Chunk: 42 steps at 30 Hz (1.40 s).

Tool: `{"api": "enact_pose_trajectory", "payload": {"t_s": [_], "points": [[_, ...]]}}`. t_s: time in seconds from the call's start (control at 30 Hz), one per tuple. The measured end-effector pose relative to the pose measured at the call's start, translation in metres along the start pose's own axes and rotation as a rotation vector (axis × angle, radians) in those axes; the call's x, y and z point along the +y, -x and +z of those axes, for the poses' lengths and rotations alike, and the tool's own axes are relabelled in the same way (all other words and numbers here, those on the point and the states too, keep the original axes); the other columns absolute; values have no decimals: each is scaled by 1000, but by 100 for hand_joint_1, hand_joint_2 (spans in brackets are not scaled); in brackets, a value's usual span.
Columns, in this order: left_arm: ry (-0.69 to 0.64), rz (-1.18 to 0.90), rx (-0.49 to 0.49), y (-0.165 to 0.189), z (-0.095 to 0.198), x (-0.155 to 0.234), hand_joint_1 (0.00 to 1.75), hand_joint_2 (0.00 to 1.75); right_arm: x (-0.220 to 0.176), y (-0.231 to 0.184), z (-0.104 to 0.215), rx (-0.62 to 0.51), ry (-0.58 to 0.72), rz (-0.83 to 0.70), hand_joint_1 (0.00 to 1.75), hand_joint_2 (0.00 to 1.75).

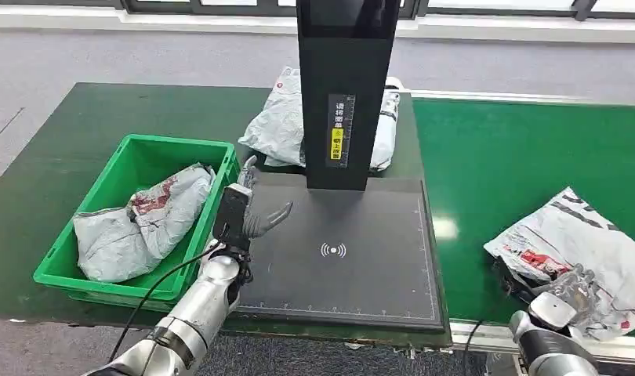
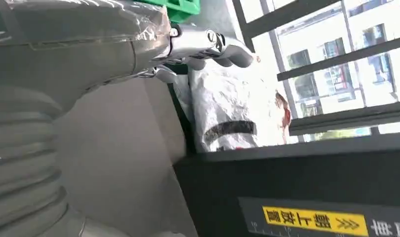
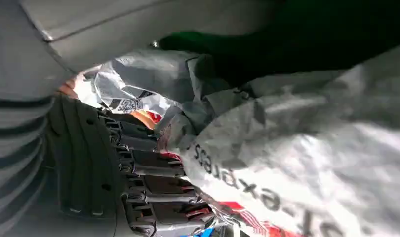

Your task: Moved the parcel from conveyor to table for the left to box.

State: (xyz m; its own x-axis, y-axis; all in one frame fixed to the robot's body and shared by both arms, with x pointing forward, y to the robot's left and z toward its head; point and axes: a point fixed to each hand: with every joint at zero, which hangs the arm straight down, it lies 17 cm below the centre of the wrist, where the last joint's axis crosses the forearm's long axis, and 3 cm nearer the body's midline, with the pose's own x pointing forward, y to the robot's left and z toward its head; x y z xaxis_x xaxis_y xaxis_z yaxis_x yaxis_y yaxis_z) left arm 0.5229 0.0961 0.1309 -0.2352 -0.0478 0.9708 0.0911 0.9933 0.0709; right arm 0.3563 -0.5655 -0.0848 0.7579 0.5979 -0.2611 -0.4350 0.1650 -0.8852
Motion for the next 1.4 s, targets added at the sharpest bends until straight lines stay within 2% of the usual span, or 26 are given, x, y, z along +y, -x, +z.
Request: {"api": "enact_pose_trajectory", "payload": {"t_s": [0.2, 0.4, 0.5, 0.67, 0.73, 0.83, 0.87, 0.93, 1.07, 1.1, 1.2, 1.27, 1.4], "points": [[1, 12, 19, 7, 4, 5, 0, 175, 11, 8, 2, 44, -58, 49, 175, 175], [-6, 28, 35, 10, 5, 10, 0, 175, -9, -6, -1, 15, -25, 20, 175, 175], [-22, 32, 40, 13, 7, 15, 0, 175, -31, -24, -2, -56, 71, -38, 175, 175], [-56, 12, 39, 16, 11, 24, 0, 175, -101, -82, 13, -218, 282, -201, 175, 175], [-70, -29, 31, 15, 12, 28, 0, 175, -134, -122, 38, -384, 395, -301, 175, 175], [-98, -85, 11, 13, 14, 36, 0, 175, -188, -185, 103, -668, 564, -447, 175, 175], [-104, -90, 6, 11, 14, 37, 0, 175, -200, -198, 121, -719, 596, -477, 175, 175], [-111, -95, -3, 8, 13, 39, 0, 175, -211, -213, 146, -760, 620, -527, 175, 175], [-123, -94, -5, 8, 15, 43, 0, 175, -233, -220, 169, -782, 664, -602, 175, 175], [-126, -98, -6, 8, 15, 43, 0, 175, -235, -221, 174, -797, 668, -624, 175, 175], [-147, -118, -28, 3, 16, 49, 0, 175, -243, -235, 209, -958, 663, -791, 175, 175], [-156, -128, -45, -2, 16, 52, 0, 175, -236, -247, 234, -1018, 607, -879, 175, 175], [-159, -147, -74, -11, 21, 53, 0, 175, -211, -290, 323, -1216, 464, -846, 175, 175]]}}
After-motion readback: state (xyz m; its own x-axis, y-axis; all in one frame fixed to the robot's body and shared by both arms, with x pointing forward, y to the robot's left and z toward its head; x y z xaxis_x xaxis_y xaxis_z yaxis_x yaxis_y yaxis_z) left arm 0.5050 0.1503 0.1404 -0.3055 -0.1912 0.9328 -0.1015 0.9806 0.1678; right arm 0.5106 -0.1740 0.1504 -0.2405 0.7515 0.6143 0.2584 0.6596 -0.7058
